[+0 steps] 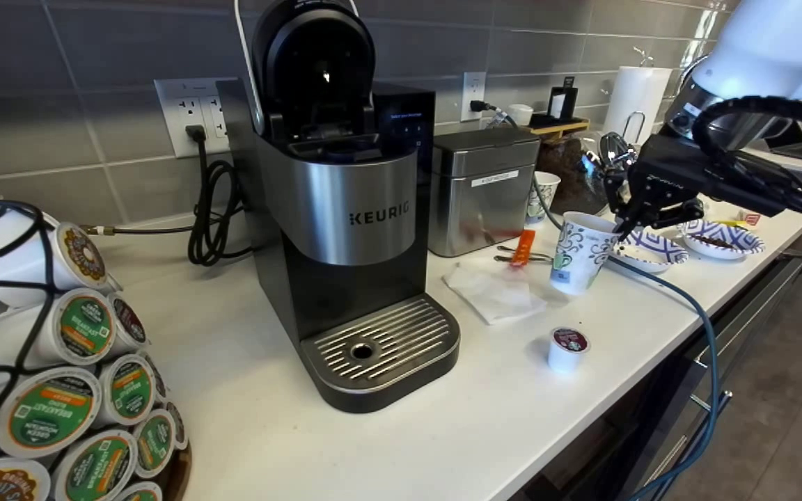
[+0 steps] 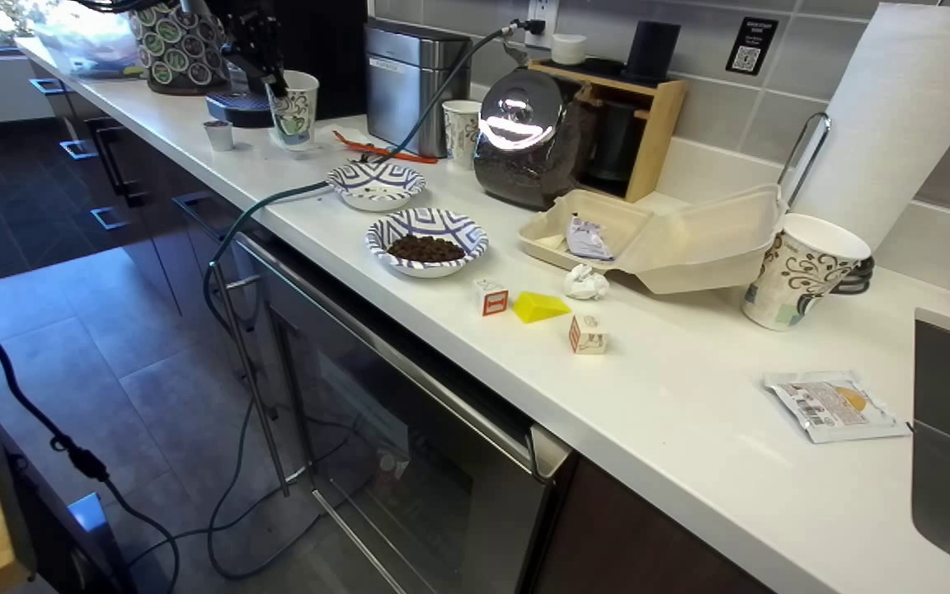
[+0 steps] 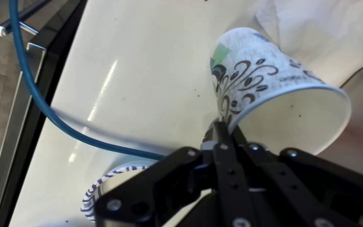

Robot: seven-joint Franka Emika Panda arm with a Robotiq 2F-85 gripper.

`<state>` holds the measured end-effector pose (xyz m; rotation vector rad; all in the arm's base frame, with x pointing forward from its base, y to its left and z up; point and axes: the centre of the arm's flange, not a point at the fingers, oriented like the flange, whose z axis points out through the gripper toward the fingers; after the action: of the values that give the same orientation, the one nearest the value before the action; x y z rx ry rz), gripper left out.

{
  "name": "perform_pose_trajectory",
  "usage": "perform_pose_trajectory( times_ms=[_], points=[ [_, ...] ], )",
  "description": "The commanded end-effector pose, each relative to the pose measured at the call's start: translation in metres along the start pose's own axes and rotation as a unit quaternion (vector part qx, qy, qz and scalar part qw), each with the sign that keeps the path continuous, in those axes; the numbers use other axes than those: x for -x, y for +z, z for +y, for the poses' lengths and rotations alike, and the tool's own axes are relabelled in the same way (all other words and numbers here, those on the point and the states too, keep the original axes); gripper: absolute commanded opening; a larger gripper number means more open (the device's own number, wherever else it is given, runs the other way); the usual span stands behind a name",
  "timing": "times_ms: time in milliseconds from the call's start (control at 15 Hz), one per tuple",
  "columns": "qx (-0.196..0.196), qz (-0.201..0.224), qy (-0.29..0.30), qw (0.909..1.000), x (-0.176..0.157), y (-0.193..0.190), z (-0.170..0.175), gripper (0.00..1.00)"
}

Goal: Remove the coffee cup from the coffeemaker then place one coffee pod in the coffee maker chamber.

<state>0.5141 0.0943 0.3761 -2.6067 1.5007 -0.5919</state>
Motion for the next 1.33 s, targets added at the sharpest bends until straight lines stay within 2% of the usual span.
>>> perform_pose_trajectory(
  times_ms=[0,333,467,533,600,667,800,933,1000,1133,1267],
  points=[
    [-0.035,0.053,-0.016,0.9979,0.029,-0.02,0.012,0.29],
    [-0.061,0.077,-0.051,0.9939,0.042,-0.043,-0.001,0.66],
    [-0.096,0.027,-0.074,0.9923,0.044,-0.06,-0.002,0.81],
    [-0.124,0.014,-0.093,0.9879,0.048,-0.071,-0.004,0.88],
    [-0.124,-0.001,-0.124,0.9846,0.06,-0.08,-0.006,0.96],
    [-0.125,-0.014,-0.148,0.981,0.071,-0.085,-0.008,0.99],
    [-0.124,-0.044,-0.193,0.9723,0.109,-0.081,-0.018,1.0],
    [-0.114,-0.076,-0.239,0.9612,0.141,-0.076,-0.025,1.0],
    [-0.096,-0.086,-0.263,0.9562,0.156,-0.073,-0.027,1.0],
    [-0.048,-0.042,-0.297,0.9529,0.178,-0.055,-0.036,1.0],
    [-0.014,-0.012,-0.341,0.9397,0.175,-0.04,-0.039,1.0]
  ],
)
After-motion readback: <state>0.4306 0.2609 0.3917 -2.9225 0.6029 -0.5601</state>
